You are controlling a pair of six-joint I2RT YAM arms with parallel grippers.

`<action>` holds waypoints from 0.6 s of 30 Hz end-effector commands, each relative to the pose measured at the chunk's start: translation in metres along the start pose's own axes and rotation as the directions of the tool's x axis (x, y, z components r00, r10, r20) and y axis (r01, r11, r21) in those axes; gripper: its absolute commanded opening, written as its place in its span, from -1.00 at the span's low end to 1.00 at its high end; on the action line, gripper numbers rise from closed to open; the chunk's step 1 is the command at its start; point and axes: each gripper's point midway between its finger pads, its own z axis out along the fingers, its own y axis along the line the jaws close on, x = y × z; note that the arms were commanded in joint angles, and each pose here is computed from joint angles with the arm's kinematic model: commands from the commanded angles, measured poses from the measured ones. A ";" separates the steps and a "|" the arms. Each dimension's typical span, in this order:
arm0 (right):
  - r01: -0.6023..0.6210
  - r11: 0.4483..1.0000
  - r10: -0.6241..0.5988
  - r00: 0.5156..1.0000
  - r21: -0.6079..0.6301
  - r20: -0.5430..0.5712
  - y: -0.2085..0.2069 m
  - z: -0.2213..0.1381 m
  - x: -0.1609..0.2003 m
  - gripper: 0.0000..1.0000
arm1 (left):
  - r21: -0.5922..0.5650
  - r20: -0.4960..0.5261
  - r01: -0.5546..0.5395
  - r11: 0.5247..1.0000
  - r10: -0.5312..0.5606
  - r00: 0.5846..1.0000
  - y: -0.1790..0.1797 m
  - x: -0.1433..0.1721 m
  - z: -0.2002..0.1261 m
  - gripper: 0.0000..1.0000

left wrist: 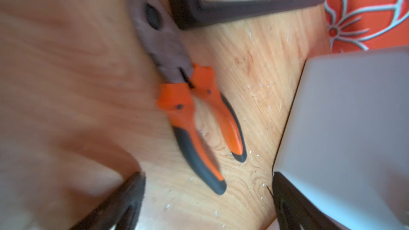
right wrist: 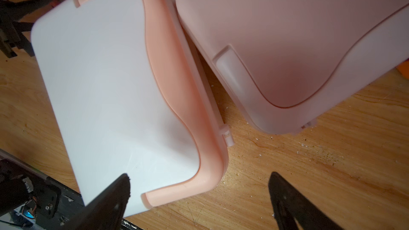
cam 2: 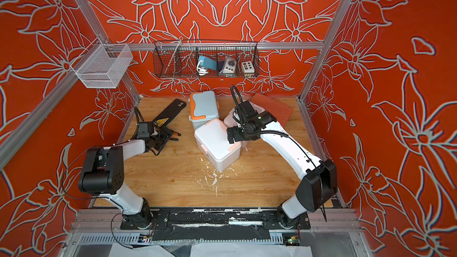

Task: Open first aid kits and take out gauze
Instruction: Adjust the distractor at the center of the board, then adjust the first aid kit at the center of the board.

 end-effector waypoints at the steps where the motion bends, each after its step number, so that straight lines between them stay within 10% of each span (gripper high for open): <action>1: 0.031 0.999 -0.031 0.999 -0.023 -0.014 0.003 0.001 -0.004 0.95 | 0.043 -0.036 -0.034 0.998 0.035 0.999 -0.021 -0.001 0.020 0.78; 18: 0.083 0.994 -0.088 0.994 -0.074 -0.062 0.010 0.019 -0.009 0.89 | 0.205 -0.012 -0.174 0.963 0.181 0.983 -0.077 0.048 -0.068 0.78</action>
